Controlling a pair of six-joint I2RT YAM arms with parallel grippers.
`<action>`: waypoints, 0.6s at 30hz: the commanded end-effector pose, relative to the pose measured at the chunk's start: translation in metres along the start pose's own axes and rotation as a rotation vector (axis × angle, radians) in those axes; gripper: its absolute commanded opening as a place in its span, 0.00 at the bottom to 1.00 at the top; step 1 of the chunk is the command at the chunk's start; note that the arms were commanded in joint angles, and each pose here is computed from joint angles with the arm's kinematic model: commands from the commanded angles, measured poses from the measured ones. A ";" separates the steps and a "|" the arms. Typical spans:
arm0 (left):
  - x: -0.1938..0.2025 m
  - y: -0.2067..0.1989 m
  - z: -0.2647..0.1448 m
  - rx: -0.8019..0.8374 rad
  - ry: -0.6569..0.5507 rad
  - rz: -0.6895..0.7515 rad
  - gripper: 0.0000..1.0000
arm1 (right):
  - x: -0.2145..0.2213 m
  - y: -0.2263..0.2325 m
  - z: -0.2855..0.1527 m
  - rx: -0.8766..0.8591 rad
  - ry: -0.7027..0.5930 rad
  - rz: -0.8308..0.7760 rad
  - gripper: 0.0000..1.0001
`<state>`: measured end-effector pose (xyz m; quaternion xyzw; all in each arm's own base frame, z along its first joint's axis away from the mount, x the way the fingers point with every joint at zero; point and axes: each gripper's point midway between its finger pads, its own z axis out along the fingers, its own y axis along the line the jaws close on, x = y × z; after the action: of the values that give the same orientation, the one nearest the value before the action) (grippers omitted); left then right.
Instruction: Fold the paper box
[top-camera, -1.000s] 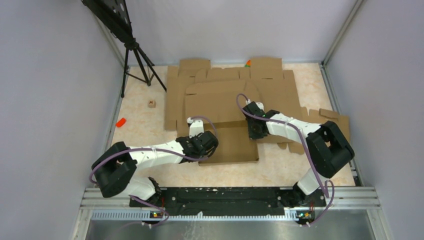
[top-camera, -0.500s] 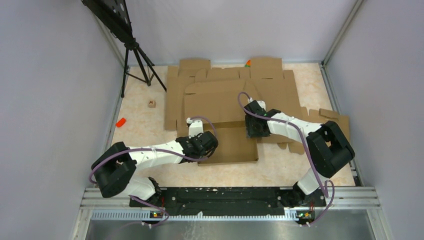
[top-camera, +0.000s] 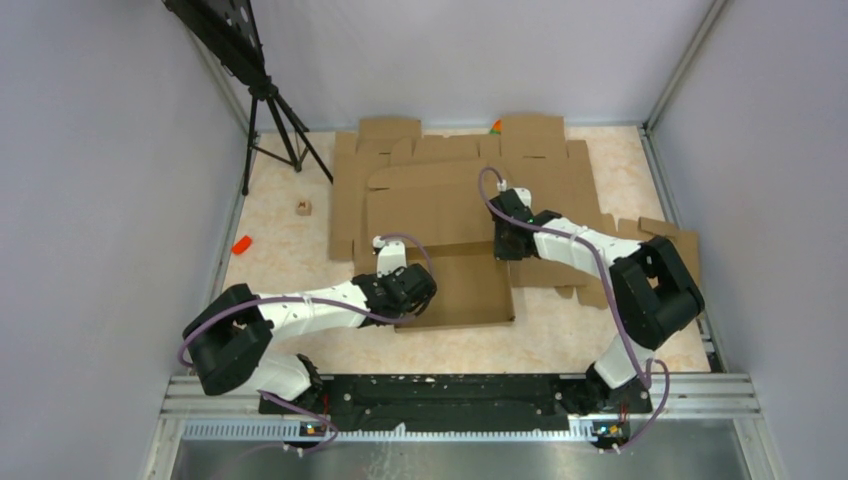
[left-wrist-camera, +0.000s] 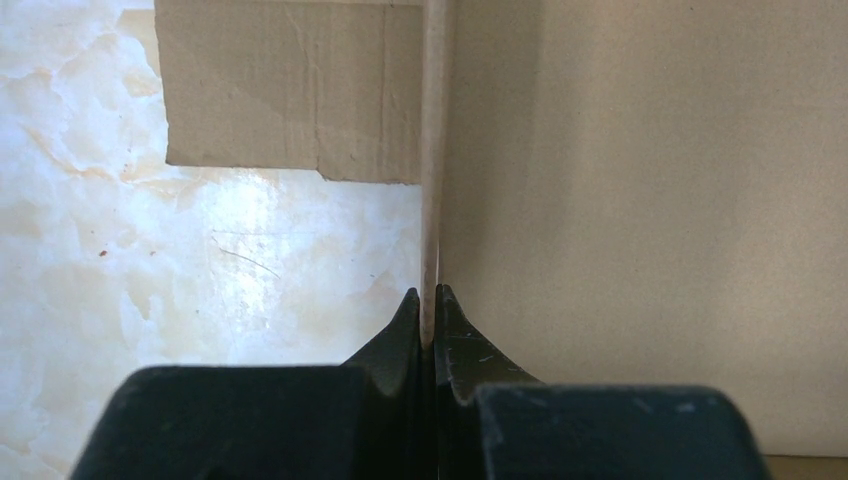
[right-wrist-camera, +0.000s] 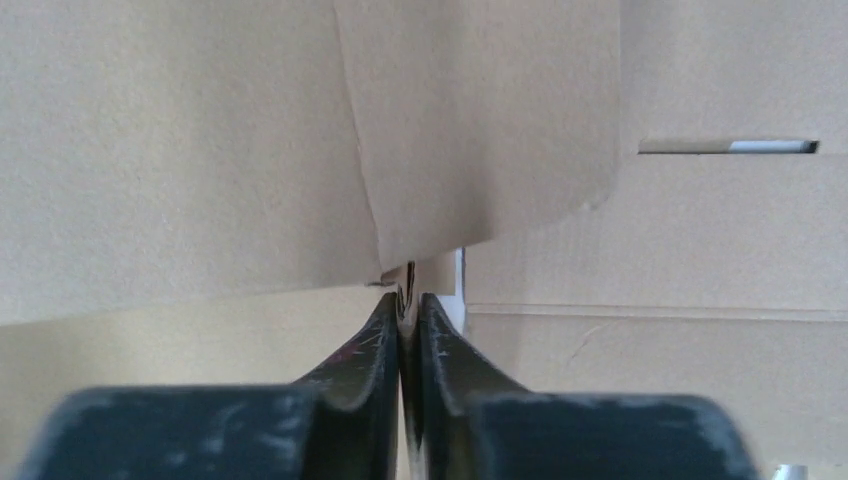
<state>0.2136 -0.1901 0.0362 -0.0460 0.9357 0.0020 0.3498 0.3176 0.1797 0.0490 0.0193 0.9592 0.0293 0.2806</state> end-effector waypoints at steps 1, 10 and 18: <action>-0.010 -0.001 -0.005 -0.003 -0.039 -0.021 0.00 | -0.015 0.004 0.003 -0.009 -0.031 0.017 0.00; -0.016 0.001 -0.010 -0.003 -0.058 -0.027 0.20 | -0.021 0.006 -0.015 -0.059 -0.072 0.003 0.54; -0.040 0.011 -0.030 0.011 -0.132 -0.040 0.49 | -0.027 0.002 -0.059 -0.150 -0.164 0.006 0.70</action>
<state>0.2155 -0.1816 0.0535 -0.0497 0.9265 0.0054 0.3729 0.3074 0.1791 0.0769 0.0047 0.9493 0.0655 0.3073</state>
